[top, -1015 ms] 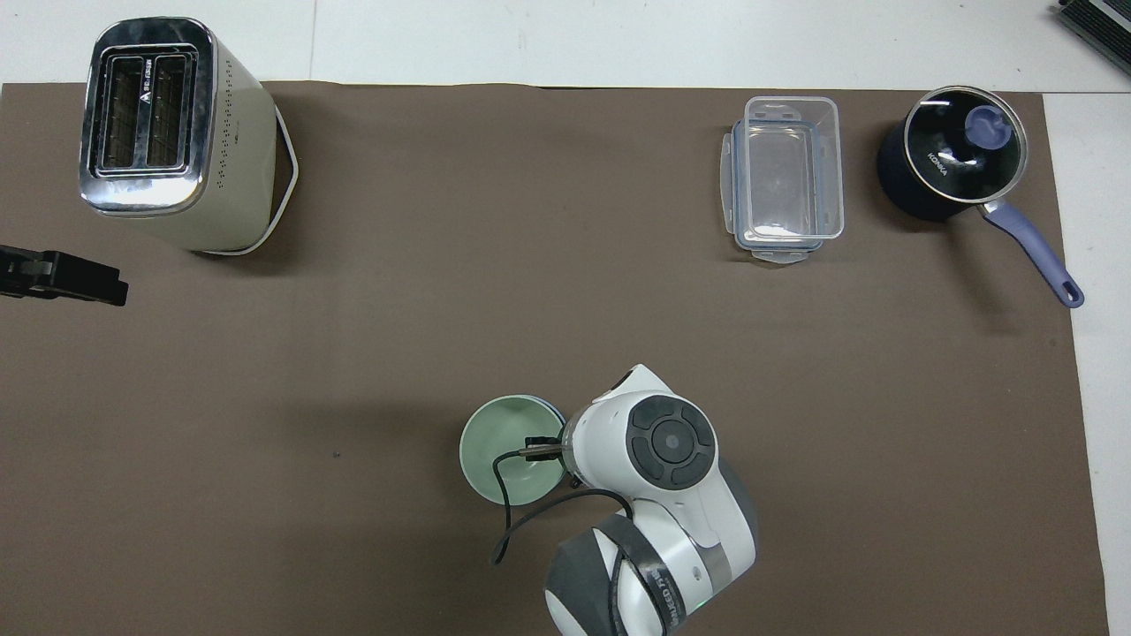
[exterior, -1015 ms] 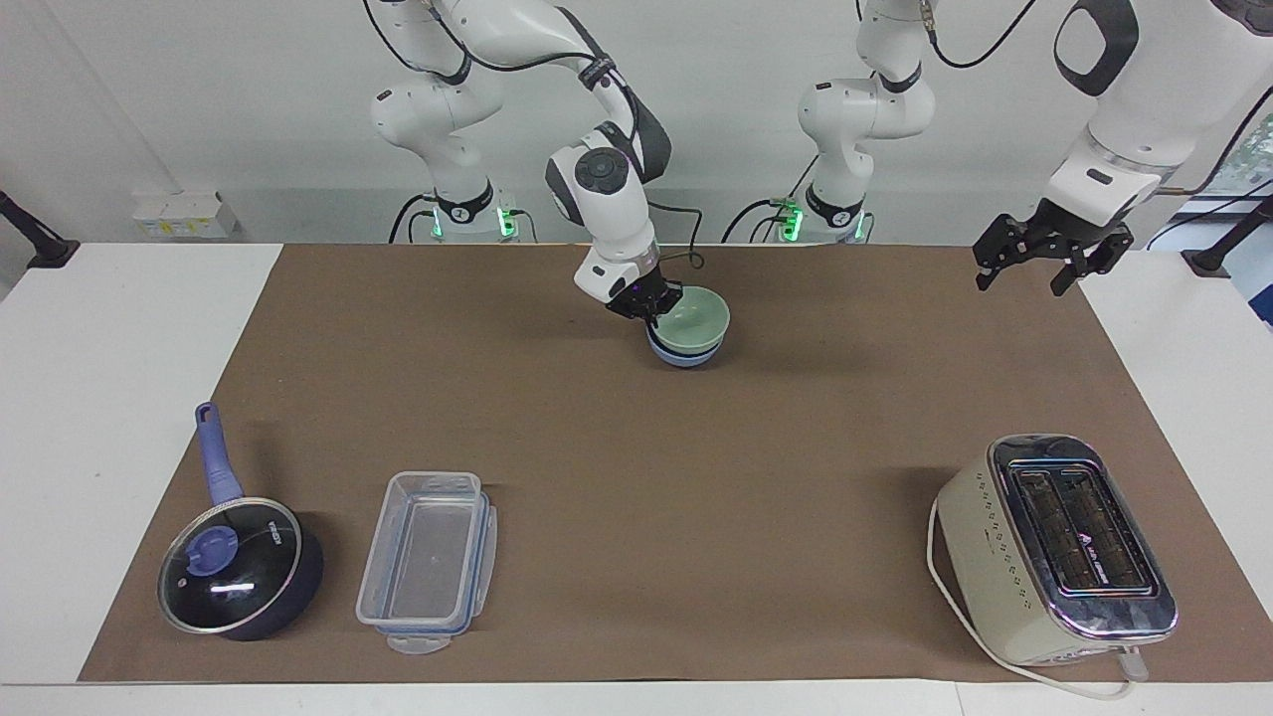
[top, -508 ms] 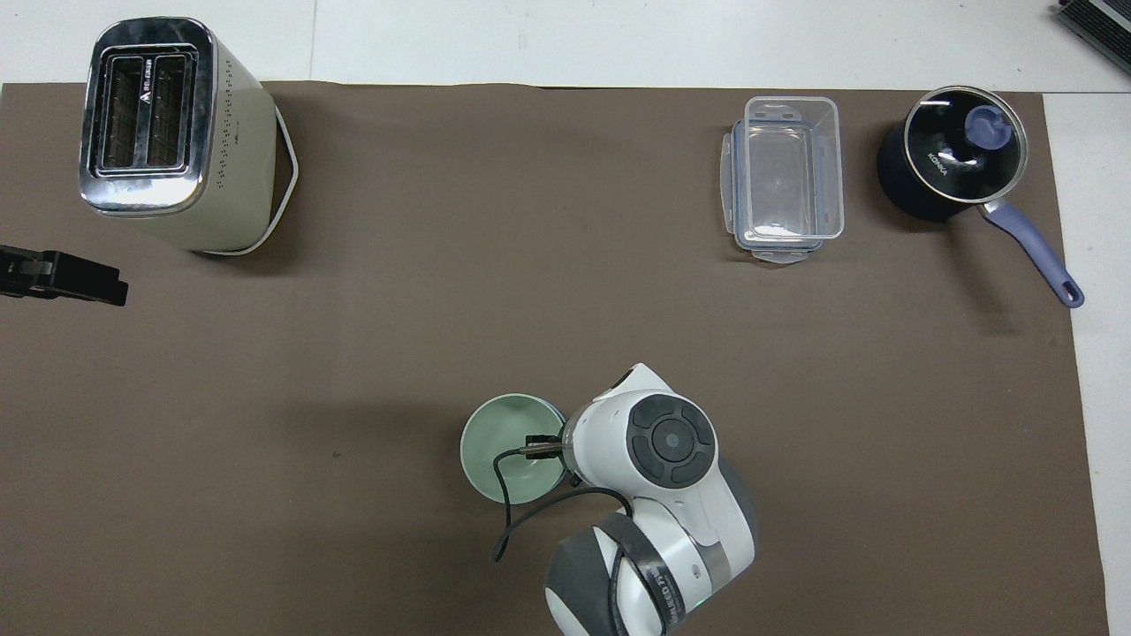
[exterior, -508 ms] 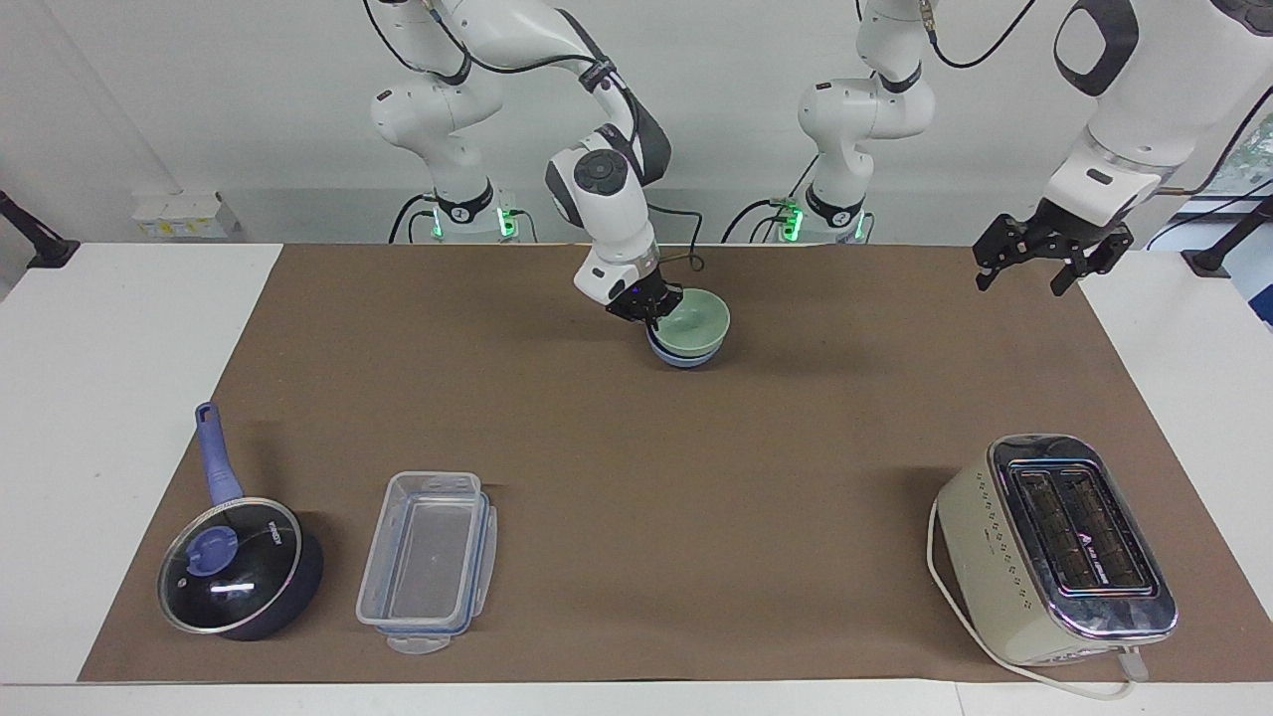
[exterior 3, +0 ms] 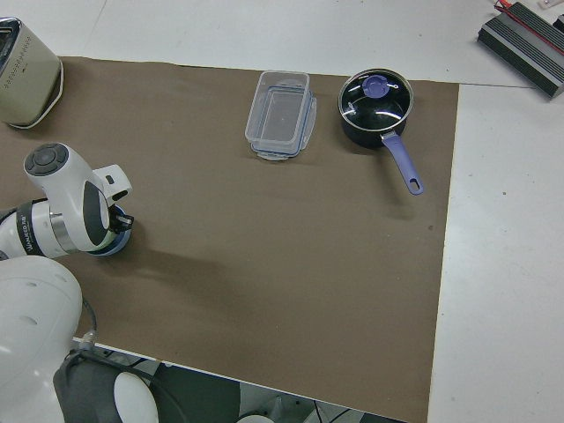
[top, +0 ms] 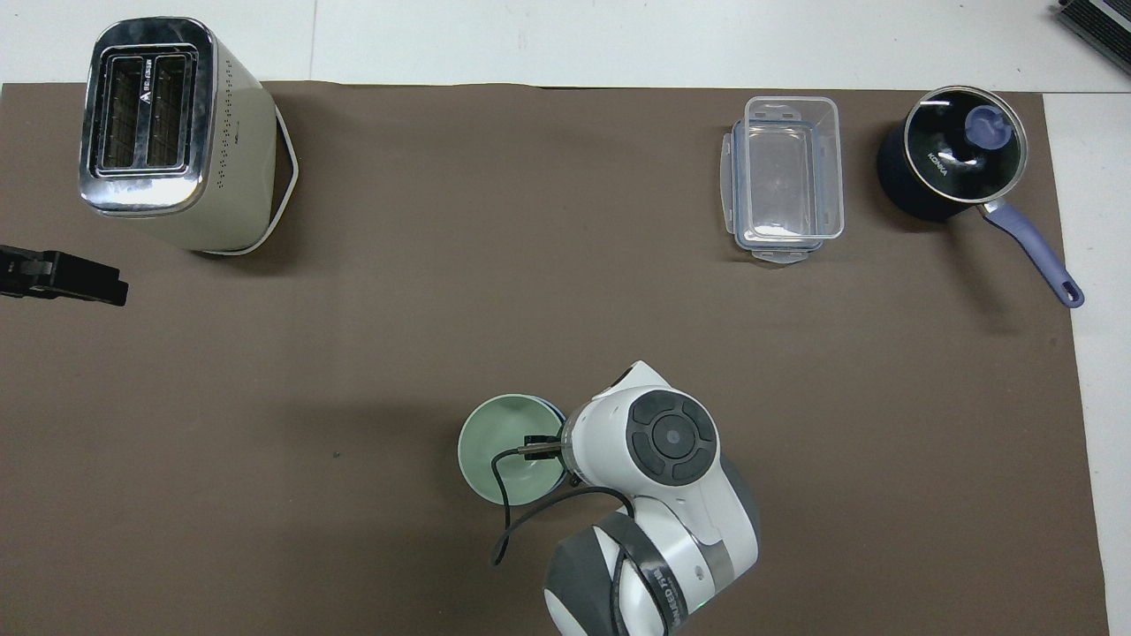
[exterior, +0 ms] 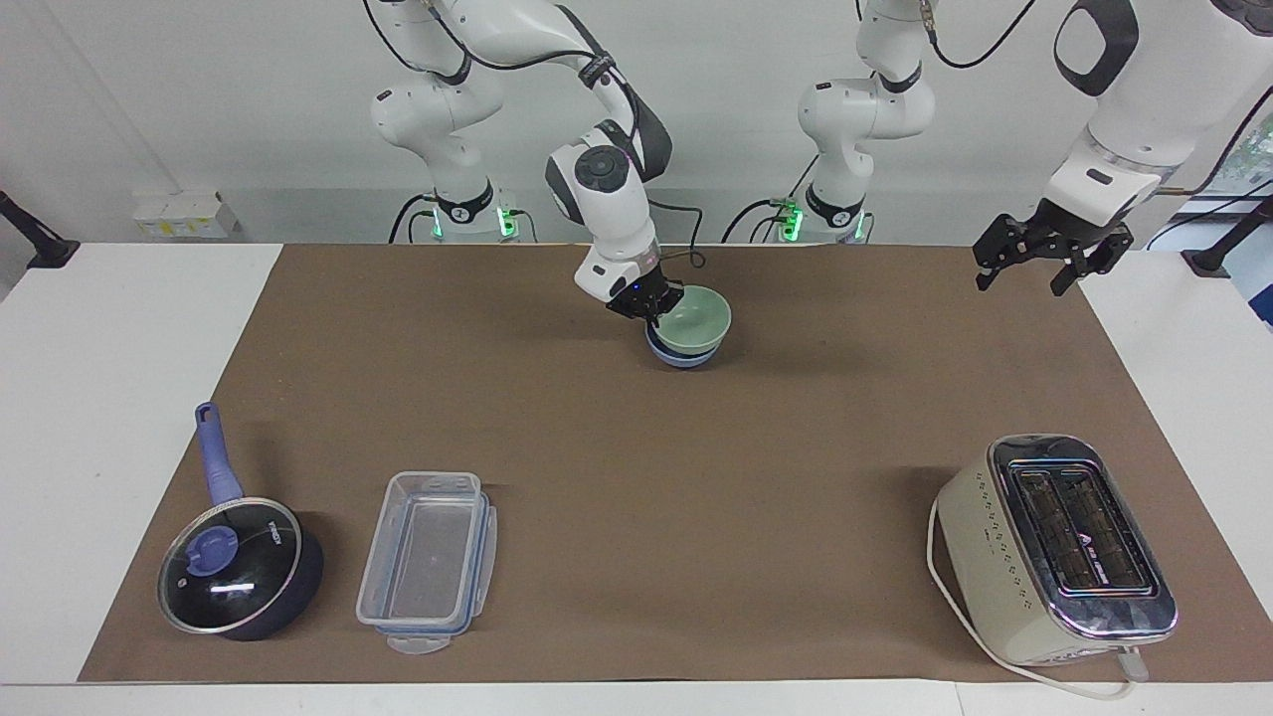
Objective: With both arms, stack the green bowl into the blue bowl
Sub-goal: 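Lower the green bowl into the blue bowl with the right gripper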
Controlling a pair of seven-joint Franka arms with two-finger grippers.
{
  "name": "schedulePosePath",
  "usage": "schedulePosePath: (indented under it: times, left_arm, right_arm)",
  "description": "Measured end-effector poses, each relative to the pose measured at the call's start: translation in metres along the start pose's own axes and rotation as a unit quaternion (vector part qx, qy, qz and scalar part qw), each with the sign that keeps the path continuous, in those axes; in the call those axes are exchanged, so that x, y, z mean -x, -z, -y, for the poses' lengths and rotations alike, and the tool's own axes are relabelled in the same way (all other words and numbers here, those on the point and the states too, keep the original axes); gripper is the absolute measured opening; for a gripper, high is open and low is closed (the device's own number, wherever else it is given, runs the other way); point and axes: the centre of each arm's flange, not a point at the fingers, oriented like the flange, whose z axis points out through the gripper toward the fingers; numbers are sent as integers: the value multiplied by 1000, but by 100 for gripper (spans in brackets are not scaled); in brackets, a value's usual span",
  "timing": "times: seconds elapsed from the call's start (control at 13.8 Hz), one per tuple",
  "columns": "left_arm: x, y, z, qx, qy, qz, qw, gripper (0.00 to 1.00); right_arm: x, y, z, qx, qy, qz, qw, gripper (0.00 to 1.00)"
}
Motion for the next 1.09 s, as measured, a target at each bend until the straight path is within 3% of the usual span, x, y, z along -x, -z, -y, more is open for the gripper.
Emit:
schedulePosePath:
  times: [0.73,1.02,1.09]
  left_arm:
    - [0,0,0,0,0,0,1000,100]
    - [0,0,0,0,0,0,1000,100]
    - [0,0,0,0,0,0,1000,100]
  right_arm:
    - [0,1,-3,13,10,-2,1000,6]
    - [-1,2,-3,13,9,-3,1000,43]
    - [-3,5,-4,11,7,-6,1000,44]
